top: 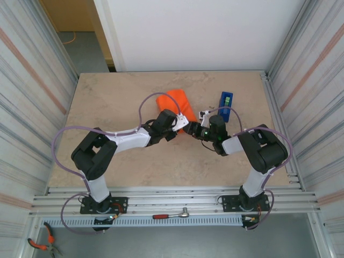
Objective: Wrap the gift box in paper
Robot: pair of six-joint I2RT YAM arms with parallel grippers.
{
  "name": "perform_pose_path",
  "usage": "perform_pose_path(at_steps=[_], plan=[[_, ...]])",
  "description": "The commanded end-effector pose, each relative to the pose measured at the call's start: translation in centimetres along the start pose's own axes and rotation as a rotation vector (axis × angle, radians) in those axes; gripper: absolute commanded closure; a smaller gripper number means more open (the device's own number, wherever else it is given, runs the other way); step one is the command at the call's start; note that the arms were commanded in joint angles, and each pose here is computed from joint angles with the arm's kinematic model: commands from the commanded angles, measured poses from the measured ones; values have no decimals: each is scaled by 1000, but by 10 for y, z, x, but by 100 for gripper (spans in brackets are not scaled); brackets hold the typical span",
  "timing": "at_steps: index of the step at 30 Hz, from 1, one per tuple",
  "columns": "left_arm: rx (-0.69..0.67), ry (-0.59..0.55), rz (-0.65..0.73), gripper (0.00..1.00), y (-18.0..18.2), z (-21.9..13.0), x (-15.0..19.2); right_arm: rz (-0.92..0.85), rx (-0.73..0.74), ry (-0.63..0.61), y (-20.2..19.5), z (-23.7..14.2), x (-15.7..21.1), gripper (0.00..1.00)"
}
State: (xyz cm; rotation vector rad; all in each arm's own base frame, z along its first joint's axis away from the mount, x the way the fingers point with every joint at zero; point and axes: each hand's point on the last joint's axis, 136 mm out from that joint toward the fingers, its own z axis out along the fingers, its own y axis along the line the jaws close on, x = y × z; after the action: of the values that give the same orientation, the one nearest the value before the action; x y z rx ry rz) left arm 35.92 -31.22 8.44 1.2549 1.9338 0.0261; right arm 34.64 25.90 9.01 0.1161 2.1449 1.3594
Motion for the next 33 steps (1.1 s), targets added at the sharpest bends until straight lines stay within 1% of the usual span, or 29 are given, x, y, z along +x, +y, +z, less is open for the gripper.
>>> perform_pose_path(at_steps=[1,8,15,17,18,19,22,24,26,33], plan=[[139,173,33,71,-43,11,55,15,7,-18,-1,-6,-3,48],[140,175,33,71,-44,11,56,12,14,-18,0,-7,-6,43],[140,175,35,71,-43,11,56,12,22,-23,-2,-13,-6,42],[141,176,34,72,-44,11,56,17,29,-24,-5,-17,-4,47],[141,175,34,72,-44,11,56,16,27,-22,-5,-19,-3,52],[140,174,35,72,-44,10,55,16,31,-11,-6,-20,1,60],[140,171,33,71,-44,10,55,16,47,17,-12,-23,12,76],[138,172,34,71,-43,10,55,17,53,34,-15,-22,18,86],[140,171,36,72,-44,10,55,16,55,49,-16,-19,22,89],[137,167,34,72,-43,9,53,15,58,94,-21,8,26,91]])
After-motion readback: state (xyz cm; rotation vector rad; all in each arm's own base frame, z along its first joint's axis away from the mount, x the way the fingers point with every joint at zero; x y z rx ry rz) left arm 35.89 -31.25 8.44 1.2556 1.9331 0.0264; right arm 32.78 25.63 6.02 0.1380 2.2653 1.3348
